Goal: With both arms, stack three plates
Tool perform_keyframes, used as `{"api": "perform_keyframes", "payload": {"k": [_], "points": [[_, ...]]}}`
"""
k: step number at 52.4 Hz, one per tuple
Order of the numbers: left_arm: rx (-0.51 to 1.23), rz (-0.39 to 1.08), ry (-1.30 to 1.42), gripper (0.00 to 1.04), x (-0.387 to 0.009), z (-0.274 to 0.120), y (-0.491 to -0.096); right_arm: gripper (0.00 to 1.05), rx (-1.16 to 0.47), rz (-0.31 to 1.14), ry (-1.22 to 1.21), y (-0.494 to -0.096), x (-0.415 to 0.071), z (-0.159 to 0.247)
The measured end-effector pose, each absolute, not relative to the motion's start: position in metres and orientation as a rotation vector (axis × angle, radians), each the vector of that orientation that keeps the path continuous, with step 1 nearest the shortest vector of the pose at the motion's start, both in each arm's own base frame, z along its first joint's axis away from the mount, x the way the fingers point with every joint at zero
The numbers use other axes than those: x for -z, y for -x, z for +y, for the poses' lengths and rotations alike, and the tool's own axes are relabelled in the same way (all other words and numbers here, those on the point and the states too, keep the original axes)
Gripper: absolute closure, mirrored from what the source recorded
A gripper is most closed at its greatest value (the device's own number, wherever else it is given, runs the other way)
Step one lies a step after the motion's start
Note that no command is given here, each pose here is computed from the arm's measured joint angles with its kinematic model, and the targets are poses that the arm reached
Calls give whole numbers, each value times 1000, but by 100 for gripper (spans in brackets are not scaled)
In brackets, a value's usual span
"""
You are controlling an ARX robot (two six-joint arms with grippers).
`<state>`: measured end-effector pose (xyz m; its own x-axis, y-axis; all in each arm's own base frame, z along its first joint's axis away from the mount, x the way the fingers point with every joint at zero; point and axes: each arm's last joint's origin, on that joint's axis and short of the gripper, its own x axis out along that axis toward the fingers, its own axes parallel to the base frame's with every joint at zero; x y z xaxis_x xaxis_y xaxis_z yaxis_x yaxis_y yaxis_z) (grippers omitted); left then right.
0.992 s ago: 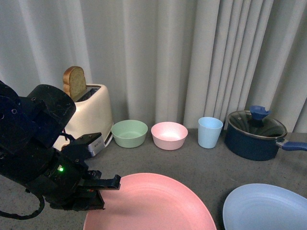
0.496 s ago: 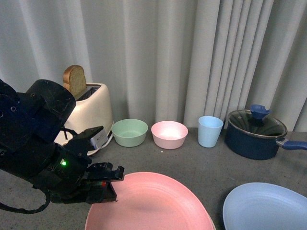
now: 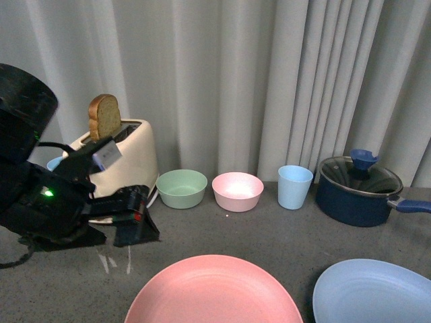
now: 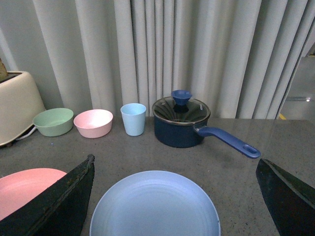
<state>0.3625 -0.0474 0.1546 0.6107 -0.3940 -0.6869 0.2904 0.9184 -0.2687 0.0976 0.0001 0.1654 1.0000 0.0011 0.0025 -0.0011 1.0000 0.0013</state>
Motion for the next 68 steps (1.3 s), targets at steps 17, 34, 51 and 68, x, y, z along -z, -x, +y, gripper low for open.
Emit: {"api": "perform_keyframes", "payload": {"k": [17, 34, 51, 68], "points": [[168, 429, 23, 16, -172, -29, -342, 7, -1, -2, -2, -98, -165, 0], [3, -2, 8, 82, -165, -12, -254, 7, -1, -2, -1, -98, -165, 0], [0, 14, 6, 101, -161, 0, -198, 7, -1, -2, -1, -98, -165, 0], [0, 15, 6, 101, -162, 0, -165, 7, -1, -2, -1, -98, -165, 0]]}}
